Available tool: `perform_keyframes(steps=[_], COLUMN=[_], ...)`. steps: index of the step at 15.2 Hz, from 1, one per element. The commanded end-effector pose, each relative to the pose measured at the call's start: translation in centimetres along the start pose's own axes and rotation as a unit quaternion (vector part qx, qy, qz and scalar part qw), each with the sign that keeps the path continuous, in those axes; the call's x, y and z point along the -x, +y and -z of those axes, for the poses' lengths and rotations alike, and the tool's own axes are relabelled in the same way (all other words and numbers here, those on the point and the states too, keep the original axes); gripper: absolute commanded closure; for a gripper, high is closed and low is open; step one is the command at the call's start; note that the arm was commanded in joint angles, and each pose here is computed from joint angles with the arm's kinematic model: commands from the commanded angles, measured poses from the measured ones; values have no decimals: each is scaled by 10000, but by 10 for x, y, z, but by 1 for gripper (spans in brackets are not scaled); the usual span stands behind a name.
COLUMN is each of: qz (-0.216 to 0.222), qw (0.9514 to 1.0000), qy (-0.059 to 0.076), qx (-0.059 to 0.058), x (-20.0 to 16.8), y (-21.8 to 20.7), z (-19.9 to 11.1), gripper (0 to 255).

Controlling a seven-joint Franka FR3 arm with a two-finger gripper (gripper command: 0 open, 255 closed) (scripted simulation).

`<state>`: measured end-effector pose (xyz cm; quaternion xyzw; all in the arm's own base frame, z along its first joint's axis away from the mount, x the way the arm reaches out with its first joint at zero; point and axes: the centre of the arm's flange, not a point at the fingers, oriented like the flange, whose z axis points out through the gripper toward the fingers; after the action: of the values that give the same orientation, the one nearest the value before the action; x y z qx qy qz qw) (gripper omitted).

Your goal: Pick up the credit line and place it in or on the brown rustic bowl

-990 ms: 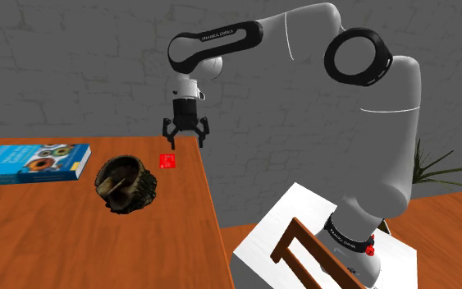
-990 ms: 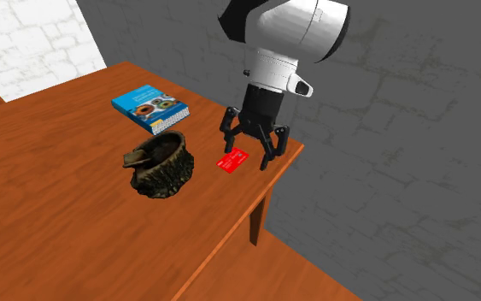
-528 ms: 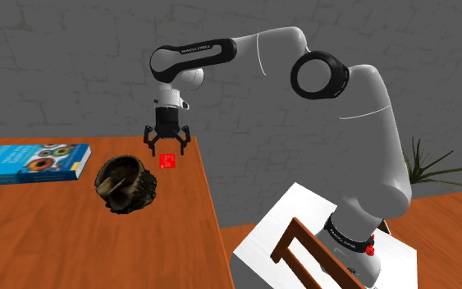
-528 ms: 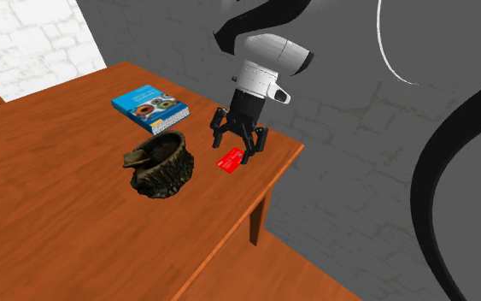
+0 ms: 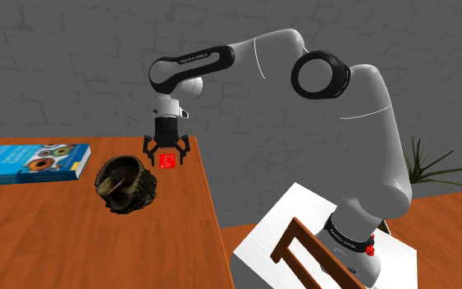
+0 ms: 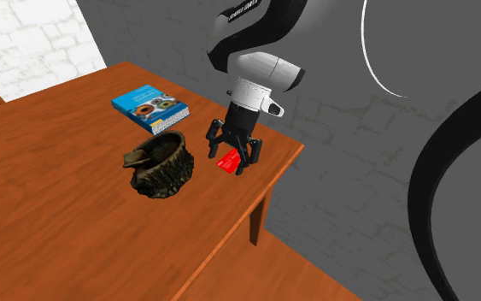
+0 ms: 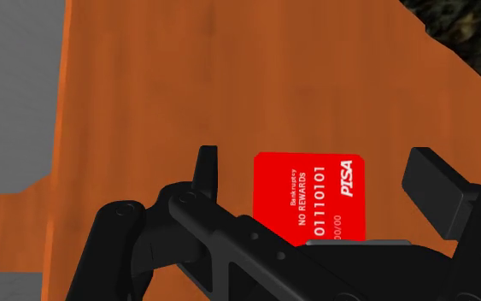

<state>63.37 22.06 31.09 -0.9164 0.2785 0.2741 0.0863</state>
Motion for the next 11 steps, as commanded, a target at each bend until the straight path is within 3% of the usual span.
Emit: perform_keyframes(steps=[1,5,6,11], qz=[0,0,0,0], qw=[10000,10000,10000,10000], qy=[1,1,1,1], qx=[-2,-2,-2,-2], x=[0,0,0,1], y=[0,0,0,1], z=[-1,-1,-1,-1], gripper=[0,0,255,255])
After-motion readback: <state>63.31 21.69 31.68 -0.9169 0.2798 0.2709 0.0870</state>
